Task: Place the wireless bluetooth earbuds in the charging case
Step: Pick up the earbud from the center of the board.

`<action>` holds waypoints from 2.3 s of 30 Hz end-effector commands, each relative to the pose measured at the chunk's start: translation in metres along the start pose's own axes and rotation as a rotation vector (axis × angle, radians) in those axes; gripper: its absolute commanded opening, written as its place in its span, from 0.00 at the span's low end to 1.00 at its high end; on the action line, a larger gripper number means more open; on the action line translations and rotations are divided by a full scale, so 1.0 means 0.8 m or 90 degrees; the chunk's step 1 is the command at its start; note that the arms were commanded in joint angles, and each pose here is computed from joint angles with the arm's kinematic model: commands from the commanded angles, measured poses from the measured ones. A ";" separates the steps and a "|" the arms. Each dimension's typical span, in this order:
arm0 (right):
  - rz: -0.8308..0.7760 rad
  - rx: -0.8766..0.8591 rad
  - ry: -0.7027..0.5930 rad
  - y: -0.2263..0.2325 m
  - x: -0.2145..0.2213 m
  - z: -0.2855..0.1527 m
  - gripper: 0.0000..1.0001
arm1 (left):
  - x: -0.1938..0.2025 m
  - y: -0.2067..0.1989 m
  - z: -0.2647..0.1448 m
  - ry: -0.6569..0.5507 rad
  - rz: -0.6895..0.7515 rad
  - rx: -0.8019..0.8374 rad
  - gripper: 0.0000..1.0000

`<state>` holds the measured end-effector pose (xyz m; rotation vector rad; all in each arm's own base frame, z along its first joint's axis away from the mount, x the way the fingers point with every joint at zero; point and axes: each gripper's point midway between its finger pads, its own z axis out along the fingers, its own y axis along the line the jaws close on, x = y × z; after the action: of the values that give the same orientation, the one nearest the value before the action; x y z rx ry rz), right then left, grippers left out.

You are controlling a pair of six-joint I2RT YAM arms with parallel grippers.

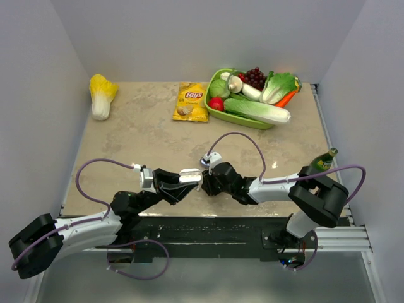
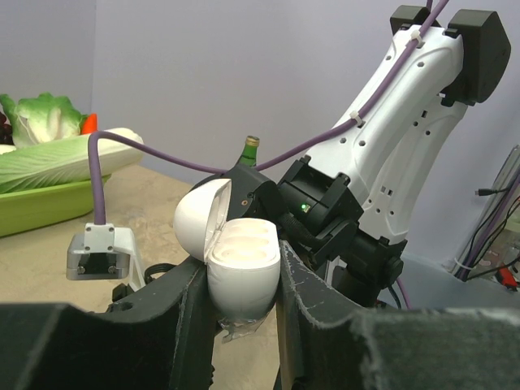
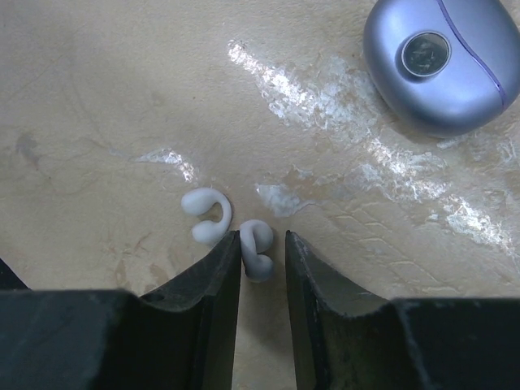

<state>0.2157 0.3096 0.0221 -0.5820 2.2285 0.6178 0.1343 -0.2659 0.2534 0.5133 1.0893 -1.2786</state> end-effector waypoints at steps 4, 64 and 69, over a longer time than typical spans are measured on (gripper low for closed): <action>0.003 0.028 0.013 -0.014 0.014 -0.009 0.42 | 0.065 0.005 -0.094 0.049 -0.013 -0.018 0.00; 0.007 0.025 -0.041 -0.010 -0.023 -0.041 0.00 | 0.068 0.001 -0.097 0.055 -0.032 -0.015 0.00; 0.015 0.079 -0.132 -0.023 -0.088 -0.119 0.00 | 0.059 0.005 -0.092 0.036 -0.023 -0.024 0.00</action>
<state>0.2081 0.2763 0.0638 -0.5270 2.1848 0.5692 0.1323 -0.2678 0.2510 0.5126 1.1061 -1.3050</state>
